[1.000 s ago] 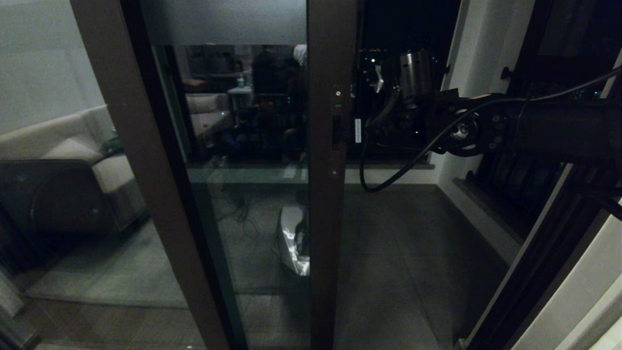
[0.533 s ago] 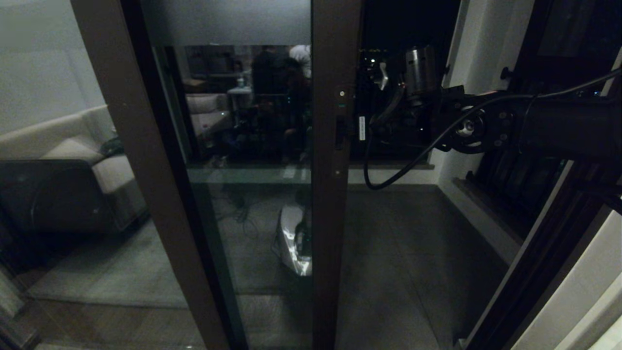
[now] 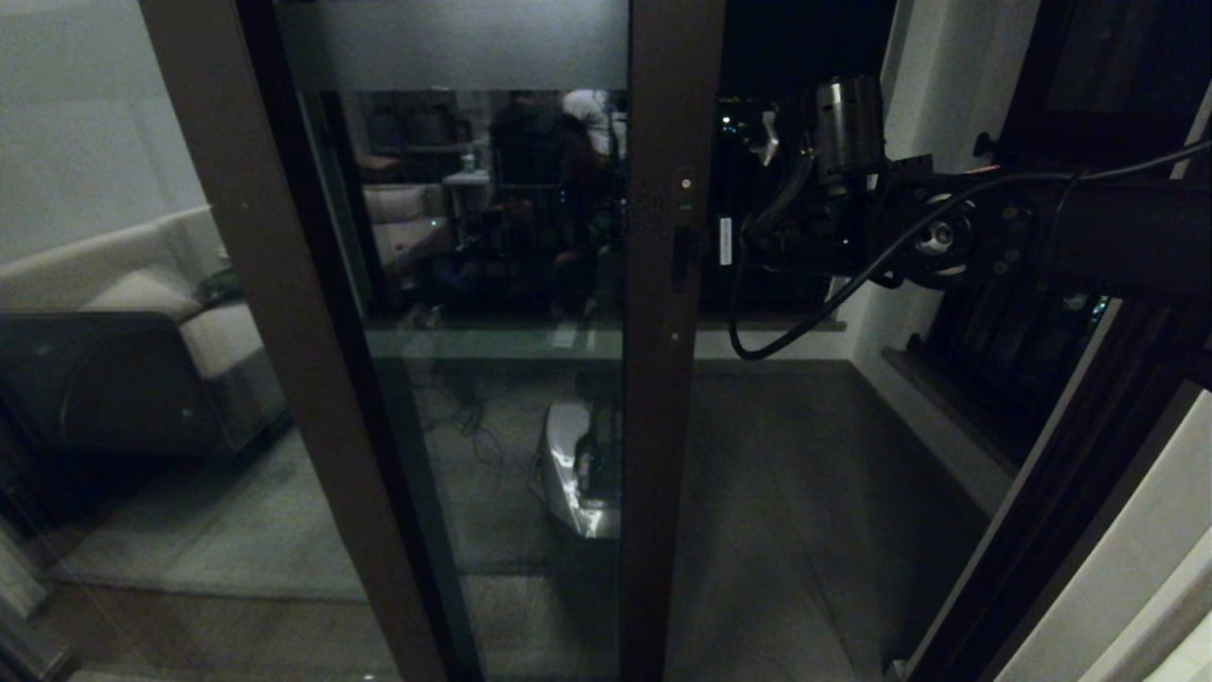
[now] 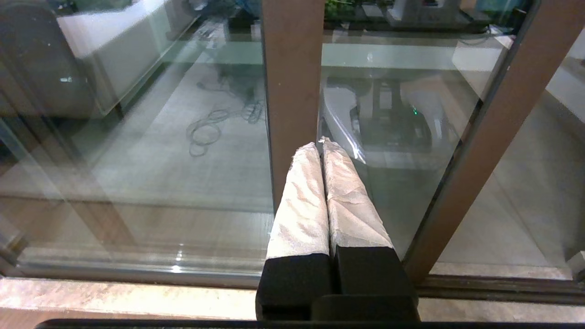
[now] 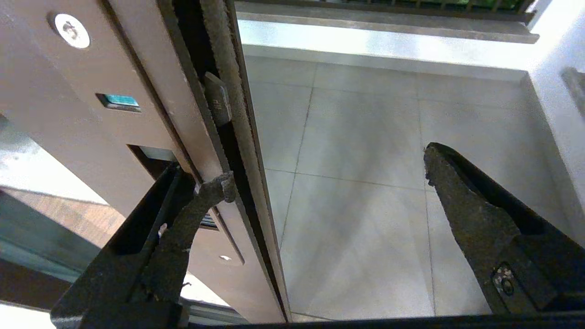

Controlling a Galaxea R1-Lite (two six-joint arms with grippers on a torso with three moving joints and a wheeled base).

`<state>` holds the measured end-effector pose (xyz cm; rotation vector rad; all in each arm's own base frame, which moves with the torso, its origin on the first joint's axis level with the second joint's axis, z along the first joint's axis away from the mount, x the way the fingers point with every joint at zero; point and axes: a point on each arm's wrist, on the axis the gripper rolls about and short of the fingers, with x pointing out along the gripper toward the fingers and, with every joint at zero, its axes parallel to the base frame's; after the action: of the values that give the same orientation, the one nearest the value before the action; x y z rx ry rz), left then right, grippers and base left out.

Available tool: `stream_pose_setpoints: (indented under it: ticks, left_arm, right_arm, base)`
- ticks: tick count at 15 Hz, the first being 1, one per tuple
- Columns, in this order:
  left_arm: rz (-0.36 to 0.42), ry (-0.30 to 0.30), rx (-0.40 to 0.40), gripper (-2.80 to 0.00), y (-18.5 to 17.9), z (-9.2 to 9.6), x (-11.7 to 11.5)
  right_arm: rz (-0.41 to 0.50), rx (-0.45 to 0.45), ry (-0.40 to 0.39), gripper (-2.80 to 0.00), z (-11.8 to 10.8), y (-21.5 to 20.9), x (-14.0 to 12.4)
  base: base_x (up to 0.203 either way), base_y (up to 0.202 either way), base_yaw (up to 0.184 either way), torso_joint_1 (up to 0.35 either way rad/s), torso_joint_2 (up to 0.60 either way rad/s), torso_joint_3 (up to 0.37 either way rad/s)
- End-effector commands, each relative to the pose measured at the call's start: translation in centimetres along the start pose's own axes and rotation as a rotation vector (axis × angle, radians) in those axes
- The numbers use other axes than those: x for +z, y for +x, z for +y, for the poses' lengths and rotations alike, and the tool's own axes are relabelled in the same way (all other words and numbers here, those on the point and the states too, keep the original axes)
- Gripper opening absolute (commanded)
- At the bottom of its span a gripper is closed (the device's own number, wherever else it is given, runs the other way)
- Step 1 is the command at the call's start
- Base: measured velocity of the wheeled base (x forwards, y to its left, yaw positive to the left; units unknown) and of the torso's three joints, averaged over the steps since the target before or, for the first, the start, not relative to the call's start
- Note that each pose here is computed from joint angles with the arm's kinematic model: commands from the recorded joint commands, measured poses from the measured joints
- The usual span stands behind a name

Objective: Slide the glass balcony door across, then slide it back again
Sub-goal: Close the slid door

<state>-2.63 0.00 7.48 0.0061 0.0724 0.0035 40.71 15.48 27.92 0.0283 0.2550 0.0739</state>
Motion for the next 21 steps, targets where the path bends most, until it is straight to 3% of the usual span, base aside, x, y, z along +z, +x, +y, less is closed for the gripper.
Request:
stream_pose_setpoints:
  ticks: [1, 12, 21]
  left_arm:
    - [0.000, 0.000, 0.001, -2.80, 0.0, 0.0, 0.0]
    - [0.000, 0.000, 0.001, -2.80, 0.0, 0.0, 0.0]
    - [0.000, 0.000, 0.001, -2.80, 0.0, 0.0, 0.0]
  right_arm:
    - [0.012, -0.017, 0.001, 0.00, -0.8, -0.4, -0.1]
    - [0.071, -0.062, -0.004, 0.00, -3.3, -2.5, -1.0]
    - [0.058, -0.158, 0.029, 0.00, -7.7, -3.2, -0.2]
  base:
    - [0.000, 0.000, 0.000, 0.000, 0.00, 0.000]
    - [0.000, 0.000, 0.000, 0.000, 0.00, 0.000]
    - [0.000, 0.000, 0.000, 0.000, 0.00, 0.000]
